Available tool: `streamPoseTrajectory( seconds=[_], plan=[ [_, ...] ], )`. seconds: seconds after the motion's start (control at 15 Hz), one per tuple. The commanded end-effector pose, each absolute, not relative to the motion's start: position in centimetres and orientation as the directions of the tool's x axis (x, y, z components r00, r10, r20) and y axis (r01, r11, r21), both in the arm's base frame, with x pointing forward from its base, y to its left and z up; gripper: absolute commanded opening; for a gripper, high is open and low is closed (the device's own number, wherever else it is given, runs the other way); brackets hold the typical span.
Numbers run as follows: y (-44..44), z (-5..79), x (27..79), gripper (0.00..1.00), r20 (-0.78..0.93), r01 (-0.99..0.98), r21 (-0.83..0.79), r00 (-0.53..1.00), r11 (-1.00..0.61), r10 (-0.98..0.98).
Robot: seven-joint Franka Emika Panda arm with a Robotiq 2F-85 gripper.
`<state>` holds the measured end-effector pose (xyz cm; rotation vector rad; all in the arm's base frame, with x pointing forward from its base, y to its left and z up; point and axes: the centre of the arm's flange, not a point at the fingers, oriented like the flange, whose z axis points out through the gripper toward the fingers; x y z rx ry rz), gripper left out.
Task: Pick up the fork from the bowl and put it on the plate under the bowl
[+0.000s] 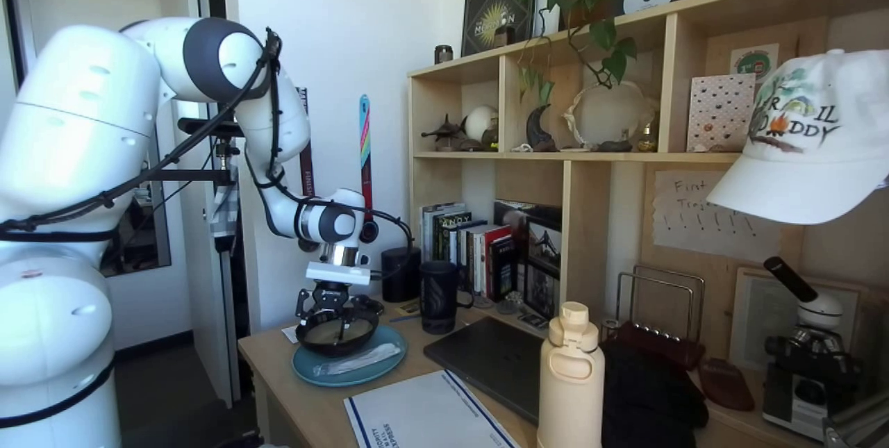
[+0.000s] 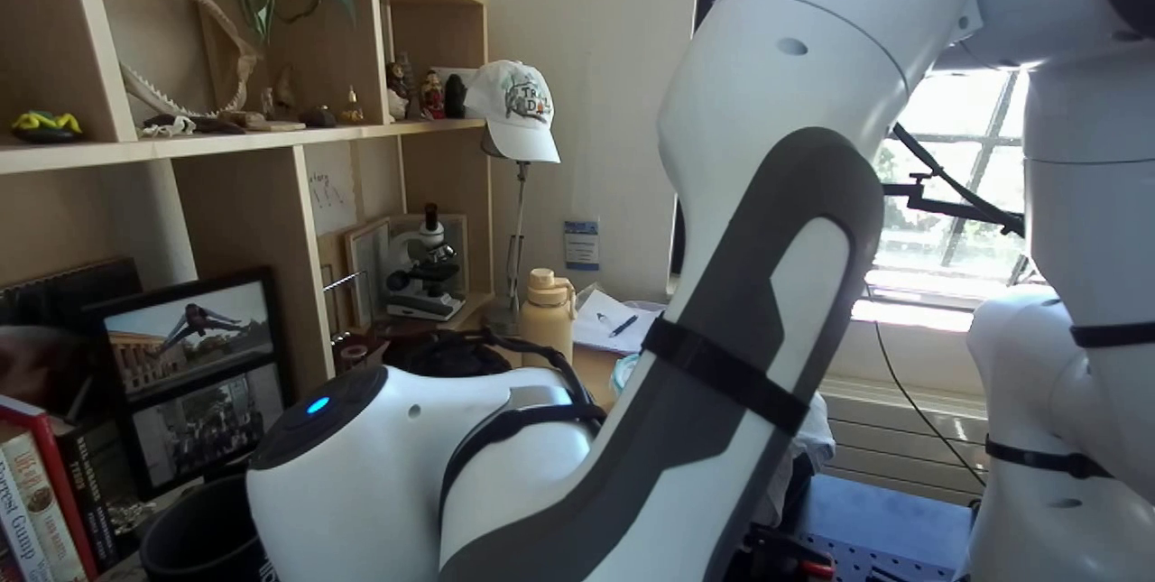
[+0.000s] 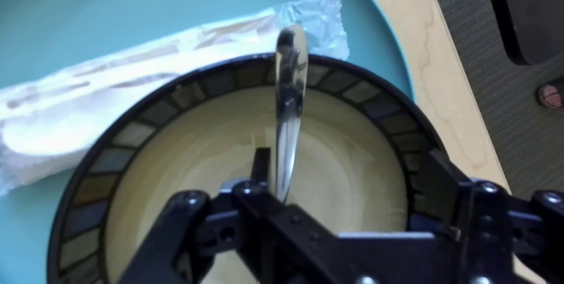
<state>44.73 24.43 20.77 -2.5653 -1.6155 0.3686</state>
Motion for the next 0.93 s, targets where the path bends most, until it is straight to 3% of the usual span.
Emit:
streamPoseTrajectory(
  seconds=[0.0,0.47,0.87],
  plan=[
    [24.4,21.2,45.1,0.53,-0.178,0.873,-0.23,0.397,-0.431,0.9],
    [24.5,21.4,45.7,0.03,-0.2,0.869,-0.242,0.391,-0.432,0.898],
    [24.5,22.1,46.3,0.02,-0.2,0.866,-0.24,0.397,-0.438,0.896]
  ],
)
